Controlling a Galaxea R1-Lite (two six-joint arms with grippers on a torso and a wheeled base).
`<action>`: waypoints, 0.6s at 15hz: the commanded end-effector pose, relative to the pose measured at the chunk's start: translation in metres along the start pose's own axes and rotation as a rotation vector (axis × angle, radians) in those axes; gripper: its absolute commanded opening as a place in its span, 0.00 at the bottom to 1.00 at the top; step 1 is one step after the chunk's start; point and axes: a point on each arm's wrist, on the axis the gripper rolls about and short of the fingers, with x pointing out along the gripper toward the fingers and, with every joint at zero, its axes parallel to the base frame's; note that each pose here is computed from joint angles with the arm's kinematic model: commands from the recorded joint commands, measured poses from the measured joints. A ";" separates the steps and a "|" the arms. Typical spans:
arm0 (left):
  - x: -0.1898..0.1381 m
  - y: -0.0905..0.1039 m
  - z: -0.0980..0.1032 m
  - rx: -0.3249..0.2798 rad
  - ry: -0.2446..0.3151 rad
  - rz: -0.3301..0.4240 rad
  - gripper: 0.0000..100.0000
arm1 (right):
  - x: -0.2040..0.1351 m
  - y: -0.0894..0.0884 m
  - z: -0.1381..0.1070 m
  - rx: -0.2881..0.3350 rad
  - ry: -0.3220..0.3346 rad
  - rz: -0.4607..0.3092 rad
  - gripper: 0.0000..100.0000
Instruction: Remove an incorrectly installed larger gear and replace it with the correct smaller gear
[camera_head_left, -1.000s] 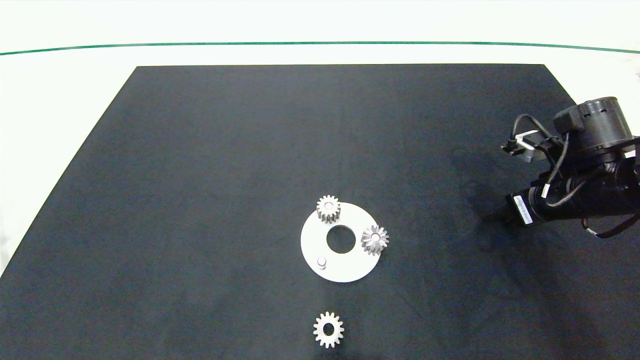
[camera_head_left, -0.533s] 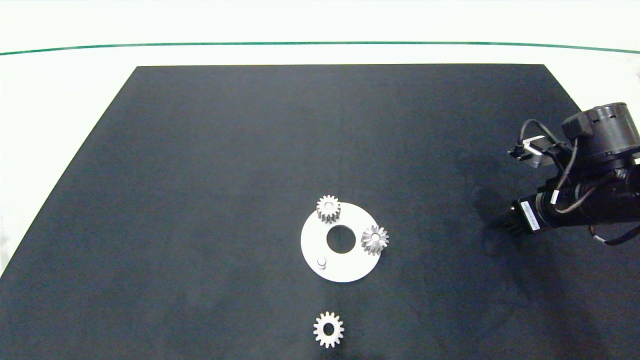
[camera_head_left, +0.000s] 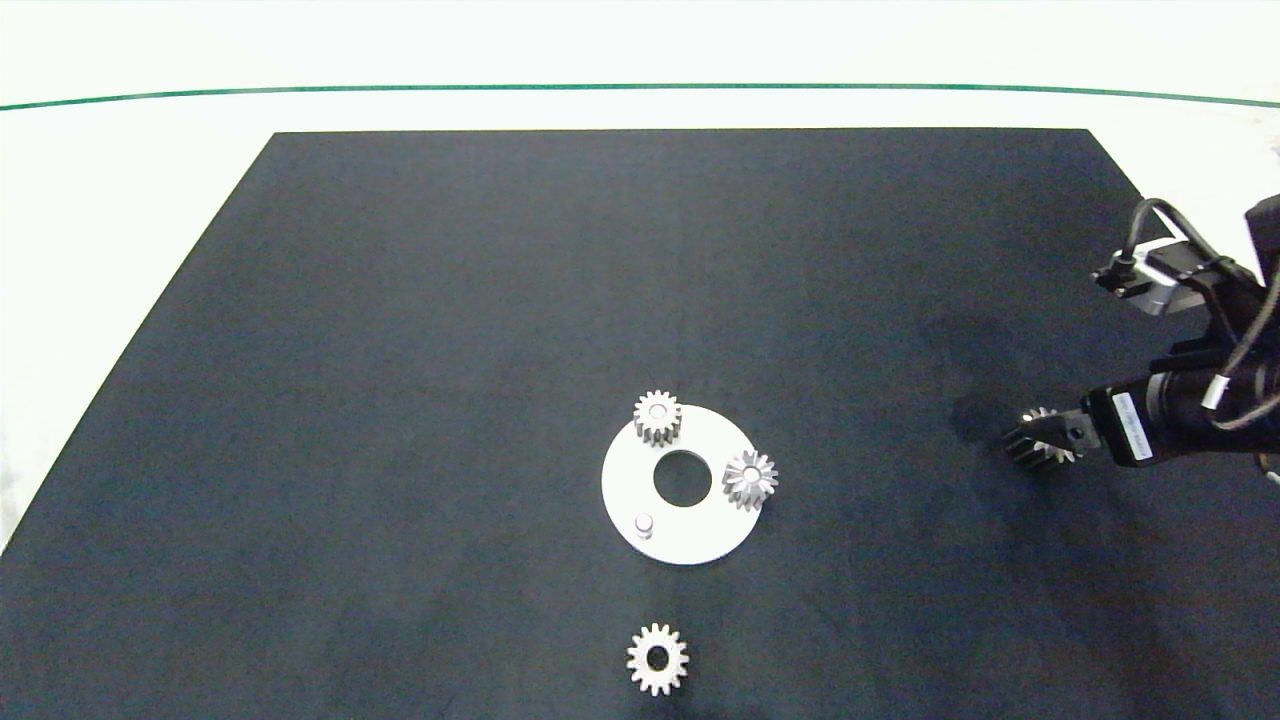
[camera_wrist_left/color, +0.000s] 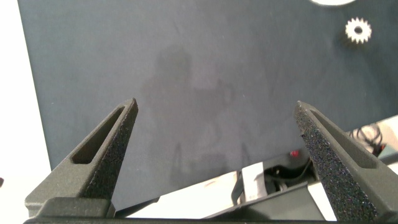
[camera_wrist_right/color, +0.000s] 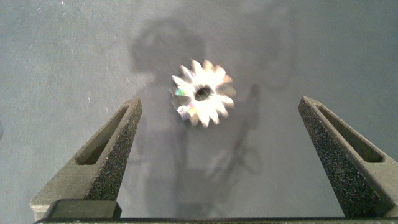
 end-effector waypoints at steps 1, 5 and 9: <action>0.006 0.000 0.001 0.070 0.038 -0.015 1.00 | -0.046 -0.008 -0.012 0.022 -0.106 -0.022 1.00; 0.025 -0.001 0.002 0.226 0.121 -0.124 1.00 | -0.095 -0.017 -0.026 0.049 -0.203 -0.049 1.00; 0.041 -0.007 -0.001 0.205 0.145 -0.382 1.00 | -0.117 -0.019 -0.034 0.056 -0.241 -0.050 1.00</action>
